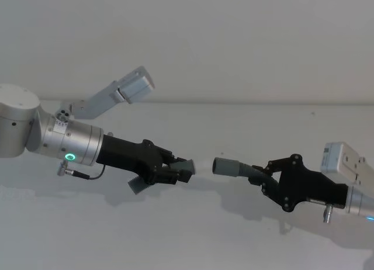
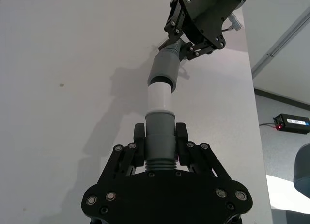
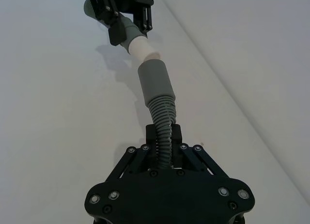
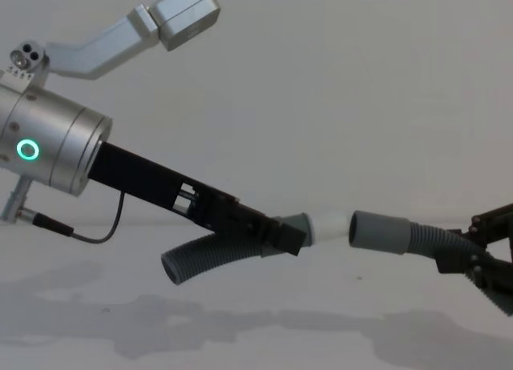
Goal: Use both hands to pick up one end of the pipe from the table, align the ends, and insert them.
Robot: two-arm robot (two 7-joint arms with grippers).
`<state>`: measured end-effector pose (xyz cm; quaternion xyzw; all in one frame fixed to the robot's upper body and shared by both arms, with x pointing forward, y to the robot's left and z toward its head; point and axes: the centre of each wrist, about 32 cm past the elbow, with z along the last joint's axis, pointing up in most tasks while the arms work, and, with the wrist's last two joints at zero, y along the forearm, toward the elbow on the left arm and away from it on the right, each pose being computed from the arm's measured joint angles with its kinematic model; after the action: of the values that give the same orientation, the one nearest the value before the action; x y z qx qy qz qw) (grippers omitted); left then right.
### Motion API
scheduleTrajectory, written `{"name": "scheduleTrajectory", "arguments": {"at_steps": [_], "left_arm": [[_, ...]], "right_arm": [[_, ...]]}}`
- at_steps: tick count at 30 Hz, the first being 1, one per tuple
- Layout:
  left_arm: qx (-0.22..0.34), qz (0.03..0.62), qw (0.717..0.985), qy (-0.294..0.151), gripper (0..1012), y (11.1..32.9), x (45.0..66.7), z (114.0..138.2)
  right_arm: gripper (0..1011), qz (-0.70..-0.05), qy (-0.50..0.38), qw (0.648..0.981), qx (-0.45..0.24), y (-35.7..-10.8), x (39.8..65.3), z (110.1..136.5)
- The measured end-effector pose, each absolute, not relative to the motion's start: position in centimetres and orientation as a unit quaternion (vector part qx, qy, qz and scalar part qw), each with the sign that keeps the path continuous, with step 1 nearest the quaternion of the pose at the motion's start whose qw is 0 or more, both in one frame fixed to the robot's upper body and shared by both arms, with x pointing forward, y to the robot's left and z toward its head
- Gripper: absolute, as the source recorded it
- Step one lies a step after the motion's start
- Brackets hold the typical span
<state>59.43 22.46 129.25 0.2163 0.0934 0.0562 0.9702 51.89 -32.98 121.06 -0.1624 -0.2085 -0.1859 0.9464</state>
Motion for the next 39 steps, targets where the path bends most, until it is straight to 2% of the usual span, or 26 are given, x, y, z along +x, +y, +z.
{"name": "scheduleTrajectory", "arguments": {"at_steps": [39], "left_arm": [[0.216, 0.039, 0.97, 0.106, 356, 21.59, 60.27, 128.87]], "right_arm": [[144, -0.177, -0.206, 0.95, -0.155, -32.95, 52.21, 121.03]]}}
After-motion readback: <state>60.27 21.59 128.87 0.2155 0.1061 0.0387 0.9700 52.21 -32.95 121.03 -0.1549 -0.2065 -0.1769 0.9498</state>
